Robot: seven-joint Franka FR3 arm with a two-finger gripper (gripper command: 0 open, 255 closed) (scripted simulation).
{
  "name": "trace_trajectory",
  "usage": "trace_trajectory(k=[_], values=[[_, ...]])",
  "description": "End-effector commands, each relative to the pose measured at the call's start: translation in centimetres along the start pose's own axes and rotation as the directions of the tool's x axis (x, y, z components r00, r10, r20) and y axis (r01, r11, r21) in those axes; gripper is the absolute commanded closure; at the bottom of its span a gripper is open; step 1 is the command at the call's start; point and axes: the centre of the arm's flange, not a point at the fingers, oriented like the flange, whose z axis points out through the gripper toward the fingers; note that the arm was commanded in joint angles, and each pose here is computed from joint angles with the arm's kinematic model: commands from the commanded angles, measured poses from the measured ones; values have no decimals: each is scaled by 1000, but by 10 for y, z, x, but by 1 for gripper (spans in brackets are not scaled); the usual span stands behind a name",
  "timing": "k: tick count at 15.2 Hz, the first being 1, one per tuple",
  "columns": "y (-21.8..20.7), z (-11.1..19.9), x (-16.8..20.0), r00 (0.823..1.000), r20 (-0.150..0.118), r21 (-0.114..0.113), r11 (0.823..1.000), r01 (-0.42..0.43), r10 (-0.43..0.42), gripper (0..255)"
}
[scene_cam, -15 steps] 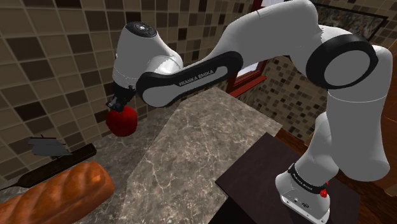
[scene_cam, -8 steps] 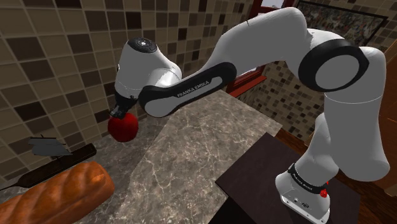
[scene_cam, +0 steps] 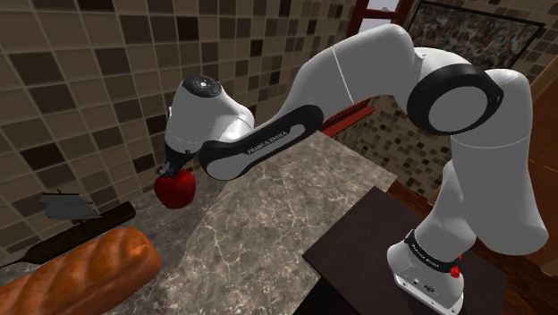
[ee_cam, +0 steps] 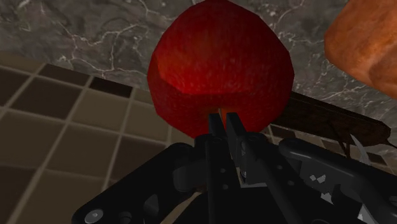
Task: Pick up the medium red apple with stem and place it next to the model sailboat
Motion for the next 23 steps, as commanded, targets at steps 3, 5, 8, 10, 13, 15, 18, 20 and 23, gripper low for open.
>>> trace_trajectory(k=[3,5,8,10,13,15,18,20,23], values=[[-1,15,-6,1000,-1,0,1000,0,0,255],[-1,15,-6,1000,-1,0,1000,0,0,255],[-1,15,-6,1000,-1,0,1000,0,0,255],[-1,15,-6,1000,-1,0,1000,0,0,255],[-1,15,-6,1000,-1,0,1000,0,0,0],[-1,15,-6,1000,-1,0,1000,0,0,0],[-1,-11,-6,1000,-1,0,1000,0,0,0],[-1,-35,-6,1000,-1,0,1000,0,0,0],[-1,-35,-6,1000,-1,0,1000,0,0,0]])
